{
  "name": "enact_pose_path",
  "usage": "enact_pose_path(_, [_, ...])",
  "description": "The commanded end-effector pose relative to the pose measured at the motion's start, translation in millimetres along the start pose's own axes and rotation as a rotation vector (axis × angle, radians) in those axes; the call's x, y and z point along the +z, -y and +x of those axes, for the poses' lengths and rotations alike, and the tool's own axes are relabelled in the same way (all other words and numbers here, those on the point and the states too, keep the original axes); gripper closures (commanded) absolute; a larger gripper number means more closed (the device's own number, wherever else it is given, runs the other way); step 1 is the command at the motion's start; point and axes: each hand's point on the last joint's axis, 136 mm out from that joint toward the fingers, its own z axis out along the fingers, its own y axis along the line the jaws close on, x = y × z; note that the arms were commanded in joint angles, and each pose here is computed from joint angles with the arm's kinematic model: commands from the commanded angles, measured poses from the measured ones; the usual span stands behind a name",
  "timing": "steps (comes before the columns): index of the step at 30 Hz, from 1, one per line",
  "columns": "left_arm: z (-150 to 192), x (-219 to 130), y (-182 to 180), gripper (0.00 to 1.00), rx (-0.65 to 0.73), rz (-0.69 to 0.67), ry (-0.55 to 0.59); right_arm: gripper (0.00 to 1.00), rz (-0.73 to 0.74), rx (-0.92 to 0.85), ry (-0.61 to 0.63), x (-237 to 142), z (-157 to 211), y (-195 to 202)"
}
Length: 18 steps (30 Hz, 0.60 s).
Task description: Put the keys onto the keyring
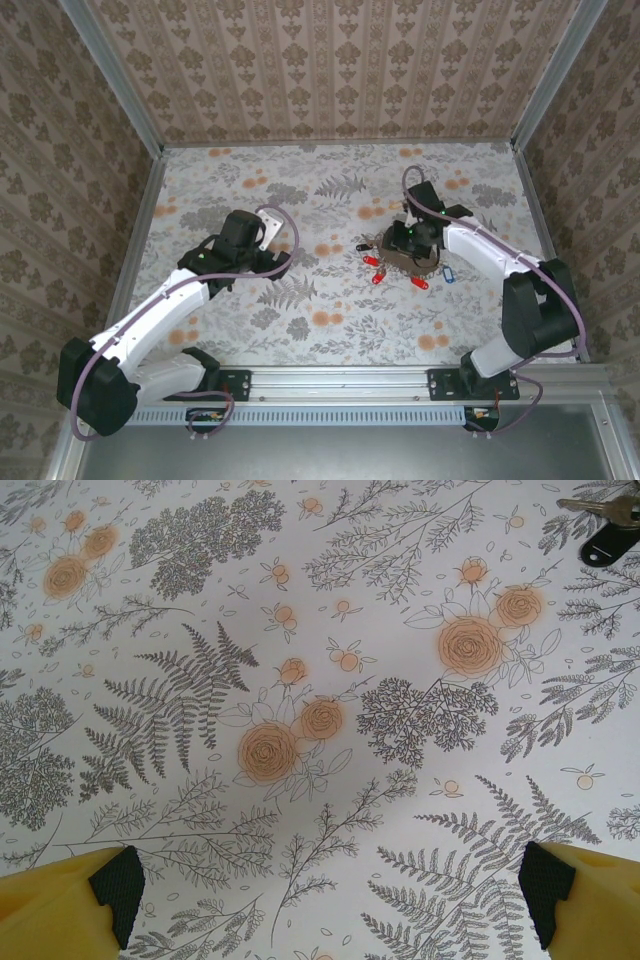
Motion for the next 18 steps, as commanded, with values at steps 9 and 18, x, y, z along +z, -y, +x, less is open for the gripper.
enact_pose_path(9, [-1,-4,7,0.00,0.035,0.028,0.018,0.63,0.278,0.081,-0.144,21,24,38])
enact_pose_path(18, [-1,-4,9,0.00,0.040,0.032,0.014,0.69,0.425,0.106,-0.134,29,20,48])
